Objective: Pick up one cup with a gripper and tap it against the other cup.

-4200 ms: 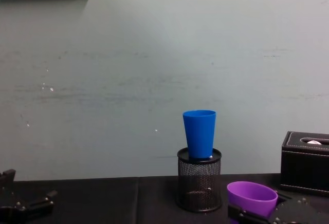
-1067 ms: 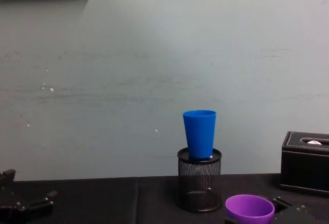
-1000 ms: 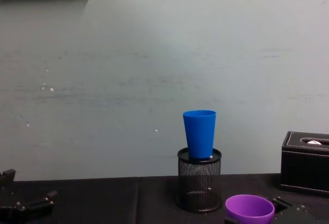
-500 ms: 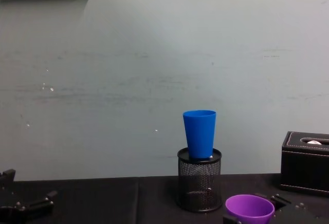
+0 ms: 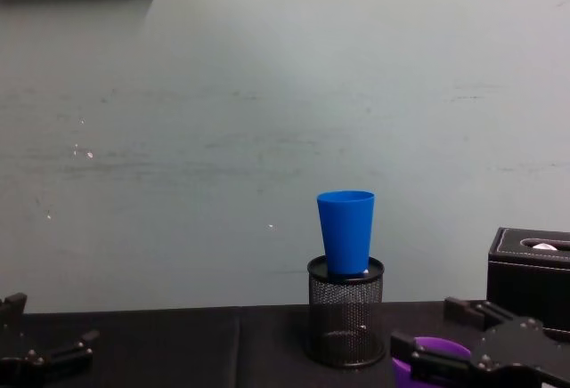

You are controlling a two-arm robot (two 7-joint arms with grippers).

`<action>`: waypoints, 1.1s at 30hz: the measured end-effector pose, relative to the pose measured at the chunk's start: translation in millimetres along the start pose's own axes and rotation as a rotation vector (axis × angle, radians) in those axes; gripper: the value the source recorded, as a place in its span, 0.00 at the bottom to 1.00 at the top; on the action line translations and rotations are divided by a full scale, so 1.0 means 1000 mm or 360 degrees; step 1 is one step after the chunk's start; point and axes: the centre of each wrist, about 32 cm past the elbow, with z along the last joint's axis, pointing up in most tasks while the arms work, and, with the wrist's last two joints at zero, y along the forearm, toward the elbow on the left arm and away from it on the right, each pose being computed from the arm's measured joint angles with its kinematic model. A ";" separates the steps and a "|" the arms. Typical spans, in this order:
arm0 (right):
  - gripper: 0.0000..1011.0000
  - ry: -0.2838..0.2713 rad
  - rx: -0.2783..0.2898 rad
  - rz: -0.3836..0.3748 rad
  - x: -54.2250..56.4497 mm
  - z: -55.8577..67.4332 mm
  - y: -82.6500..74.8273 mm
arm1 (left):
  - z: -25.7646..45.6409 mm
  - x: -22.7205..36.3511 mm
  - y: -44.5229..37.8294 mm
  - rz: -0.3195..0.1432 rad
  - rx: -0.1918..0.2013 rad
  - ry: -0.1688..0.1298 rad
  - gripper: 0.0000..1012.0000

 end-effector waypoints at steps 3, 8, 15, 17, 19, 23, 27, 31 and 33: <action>0.99 0.0001 0.0031 -0.0011 0.000 0.001 0.000 | 0.0000 0.0000 0.0000 0.0000 0.0000 0.0000 1.00; 0.99 -0.0002 0.0068 -0.0058 0.000 0.001 -0.001 | 0.0000 0.0000 0.0000 0.0000 0.0000 0.0000 1.00; 0.99 -0.0004 0.0090 -0.0163 -0.001 -0.001 -0.002 | 0.0000 0.0000 0.0000 0.0000 0.0000 0.0000 1.00; 0.99 -0.0002 0.0098 -0.0206 0.000 -0.001 -0.002 | 0.0000 0.0000 0.0000 0.0000 0.0000 0.0000 1.00; 0.99 0.0002 0.0102 -0.0240 0.000 -0.001 -0.002 | 0.0000 0.0000 0.0000 0.0000 0.0000 0.0000 1.00; 0.99 0.0007 0.0114 -0.0346 0.001 -0.001 -0.003 | 0.0000 0.0000 0.0000 0.0000 0.0000 0.0000 1.00; 0.99 -0.0002 0.0114 -0.0411 0.002 -0.003 -0.004 | 0.0000 0.0000 0.0000 0.0000 0.0000 0.0000 1.00; 0.99 -0.0016 0.0094 -0.0494 0.002 -0.005 -0.004 | 0.0000 0.0000 0.0000 0.0000 0.0000 0.0000 1.00; 0.99 -0.0021 0.0075 -0.0527 0.003 -0.006 -0.004 | 0.0000 0.0000 0.0000 0.0000 0.0000 0.0000 1.00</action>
